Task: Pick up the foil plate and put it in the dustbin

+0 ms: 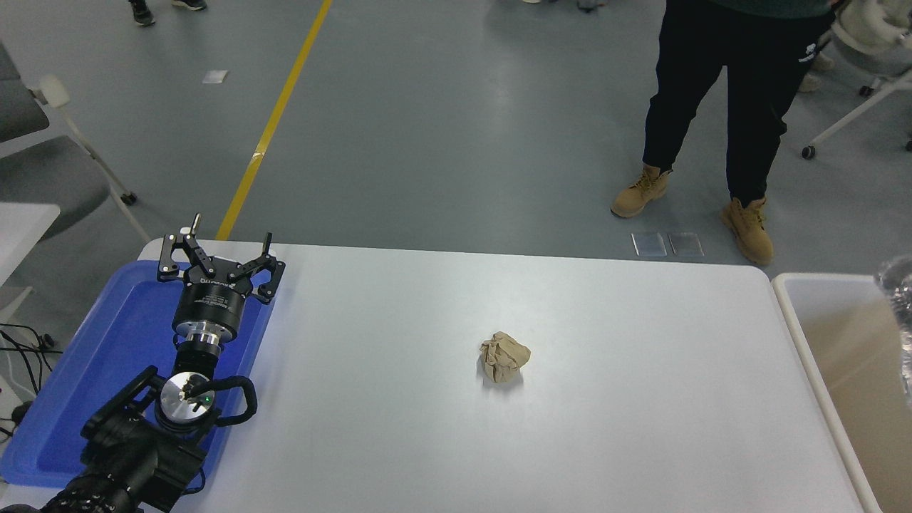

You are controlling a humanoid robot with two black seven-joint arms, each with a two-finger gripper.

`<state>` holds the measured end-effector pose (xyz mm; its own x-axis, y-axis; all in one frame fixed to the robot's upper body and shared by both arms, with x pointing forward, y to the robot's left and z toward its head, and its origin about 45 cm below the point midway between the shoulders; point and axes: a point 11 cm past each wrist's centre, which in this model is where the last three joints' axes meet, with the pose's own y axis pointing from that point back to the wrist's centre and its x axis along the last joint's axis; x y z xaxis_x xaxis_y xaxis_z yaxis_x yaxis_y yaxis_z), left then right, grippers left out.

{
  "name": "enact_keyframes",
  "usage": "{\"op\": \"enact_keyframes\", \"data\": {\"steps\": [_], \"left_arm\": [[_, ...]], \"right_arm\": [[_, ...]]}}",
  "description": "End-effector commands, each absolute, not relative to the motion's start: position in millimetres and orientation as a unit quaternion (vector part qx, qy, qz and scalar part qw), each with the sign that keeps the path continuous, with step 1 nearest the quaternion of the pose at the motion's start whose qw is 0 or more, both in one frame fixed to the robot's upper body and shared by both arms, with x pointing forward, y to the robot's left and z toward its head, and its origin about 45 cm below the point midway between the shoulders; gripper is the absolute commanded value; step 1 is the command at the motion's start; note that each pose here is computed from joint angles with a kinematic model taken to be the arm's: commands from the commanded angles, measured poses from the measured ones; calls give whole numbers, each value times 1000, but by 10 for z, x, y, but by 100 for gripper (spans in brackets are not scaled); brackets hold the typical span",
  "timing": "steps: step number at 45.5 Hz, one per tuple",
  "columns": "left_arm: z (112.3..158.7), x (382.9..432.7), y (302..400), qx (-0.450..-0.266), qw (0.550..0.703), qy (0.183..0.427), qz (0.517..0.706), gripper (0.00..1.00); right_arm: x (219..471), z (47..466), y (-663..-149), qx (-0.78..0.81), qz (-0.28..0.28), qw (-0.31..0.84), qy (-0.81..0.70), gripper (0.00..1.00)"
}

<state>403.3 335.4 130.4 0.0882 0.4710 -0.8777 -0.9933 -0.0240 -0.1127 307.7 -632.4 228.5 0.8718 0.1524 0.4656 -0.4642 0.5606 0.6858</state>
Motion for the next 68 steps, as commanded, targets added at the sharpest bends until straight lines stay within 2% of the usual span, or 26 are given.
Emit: {"op": "enact_keyframes", "data": {"steps": [1,21,23,24,25,27,61,68], "left_arm": [[1306,4035,3353,-402,619,325,592,100],[1306,4035,3354,-402,618,324,592,100],[1306,4035,3354,-402,618,324,592,100],[1306,4035,3353,-402,619,325,592,100],[1306,4035,3353,-402,619,325,592,100],[1309,4037,3350,-402,619,325,591,100],[1306,4035,3354,-402,618,324,592,100],[1306,4035,3354,-402,618,324,592,100]], "right_arm": [[3063,2093,-6321,424,190,871,-161,0],[3051,1988,-6286,431,186,868,-163,0],[3052,1992,-6290,430,186,868,-163,4],[3052,1992,-6290,430,186,868,-163,13],[3047,1987,-6291,431,186,868,-163,35],[3054,1993,-6289,431,185,867,-167,100],[3079,1970,-6259,441,180,859,-190,100],[3044,1898,-6211,463,156,844,-223,100]]}}
